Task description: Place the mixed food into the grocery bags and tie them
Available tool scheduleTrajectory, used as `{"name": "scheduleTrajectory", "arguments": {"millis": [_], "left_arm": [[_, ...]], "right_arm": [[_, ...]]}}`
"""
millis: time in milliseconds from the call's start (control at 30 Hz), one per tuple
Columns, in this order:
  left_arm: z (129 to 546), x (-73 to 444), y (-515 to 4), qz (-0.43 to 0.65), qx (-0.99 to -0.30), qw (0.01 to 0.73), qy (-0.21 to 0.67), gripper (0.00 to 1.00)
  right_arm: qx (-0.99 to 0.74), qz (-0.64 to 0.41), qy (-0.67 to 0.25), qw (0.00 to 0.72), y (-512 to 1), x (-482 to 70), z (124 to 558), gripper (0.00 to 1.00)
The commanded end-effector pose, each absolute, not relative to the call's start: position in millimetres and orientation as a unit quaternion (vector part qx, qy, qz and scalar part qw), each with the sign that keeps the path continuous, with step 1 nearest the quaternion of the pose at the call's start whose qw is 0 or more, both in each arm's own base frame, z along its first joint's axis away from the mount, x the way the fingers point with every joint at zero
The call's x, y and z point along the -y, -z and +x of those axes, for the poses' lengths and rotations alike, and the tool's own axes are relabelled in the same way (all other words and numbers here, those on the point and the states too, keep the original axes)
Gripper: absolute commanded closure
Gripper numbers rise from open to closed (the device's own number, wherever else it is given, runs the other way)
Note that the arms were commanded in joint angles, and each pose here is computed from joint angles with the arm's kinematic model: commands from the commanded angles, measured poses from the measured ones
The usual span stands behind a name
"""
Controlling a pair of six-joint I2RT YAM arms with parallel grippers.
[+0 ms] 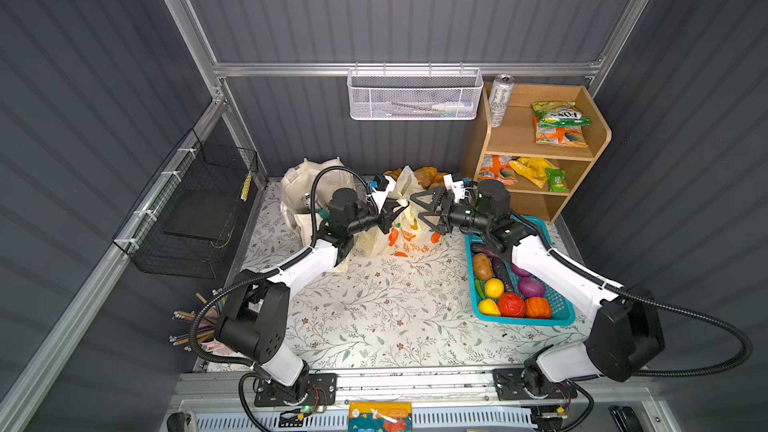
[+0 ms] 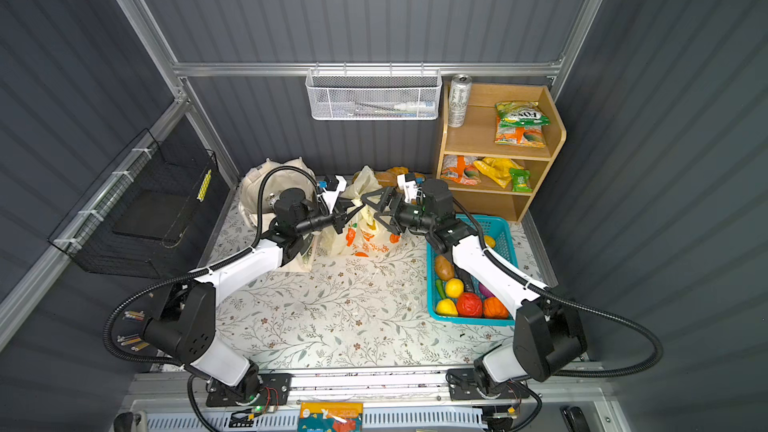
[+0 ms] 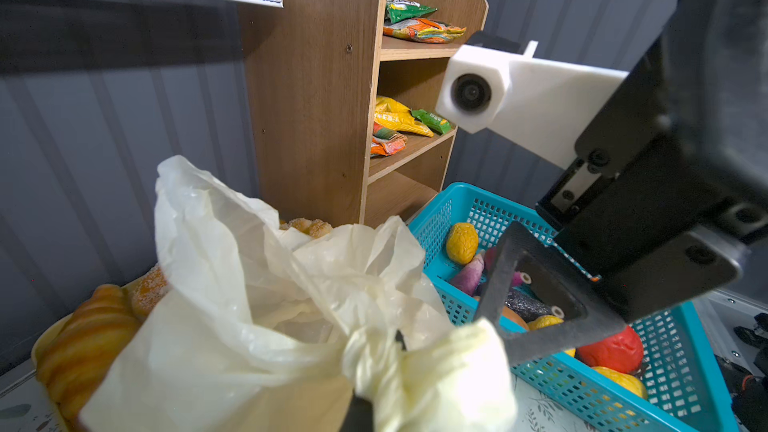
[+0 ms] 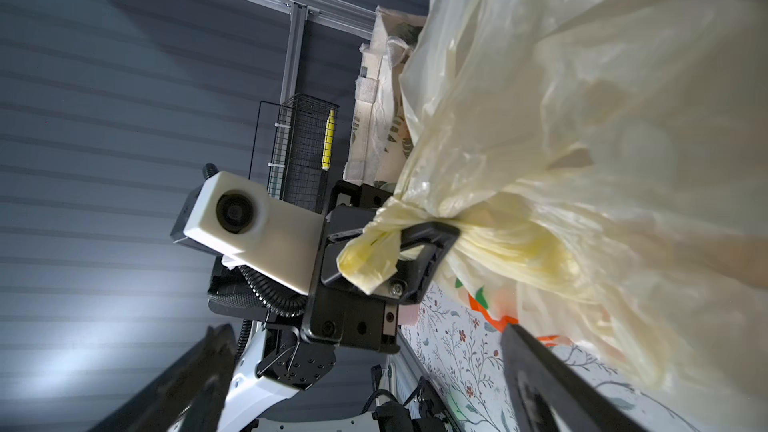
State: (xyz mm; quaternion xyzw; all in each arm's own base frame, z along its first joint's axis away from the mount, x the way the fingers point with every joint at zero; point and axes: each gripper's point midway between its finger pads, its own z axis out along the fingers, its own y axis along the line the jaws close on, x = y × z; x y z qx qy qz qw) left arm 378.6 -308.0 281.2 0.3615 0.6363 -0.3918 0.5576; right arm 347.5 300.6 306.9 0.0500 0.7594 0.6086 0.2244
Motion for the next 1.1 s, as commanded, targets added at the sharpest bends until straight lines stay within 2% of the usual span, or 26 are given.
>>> {"name": "scheduleTrajectory", "arguments": {"millis": [0, 533, 933, 1067], "left_arm": [[379.8, 312.7, -292.4, 0.375, -0.62, 0.567, 0.391, 1.0], [372.8, 315.0, -294.4, 0.383, -0.614, 0.562, 0.402, 1.0], [368.2, 318.1, -276.7, 0.39, -0.623, 0.539, 0.411, 1.0], [365.6, 318.3, -270.2, 0.391, -0.628, 0.532, 0.413, 1.0]], "right_arm": [[-0.75, 0.042, -0.618, 0.231, -316.6, -312.7, 350.8, 0.01], [-0.762, 0.061, -0.604, 0.226, -293.9, -334.6, 385.3, 0.01], [-0.747, 0.044, -0.619, 0.238, -315.9, -339.1, 393.5, 0.01], [-0.742, 0.037, -0.624, 0.242, -321.2, -339.1, 393.1, 0.04]]}}
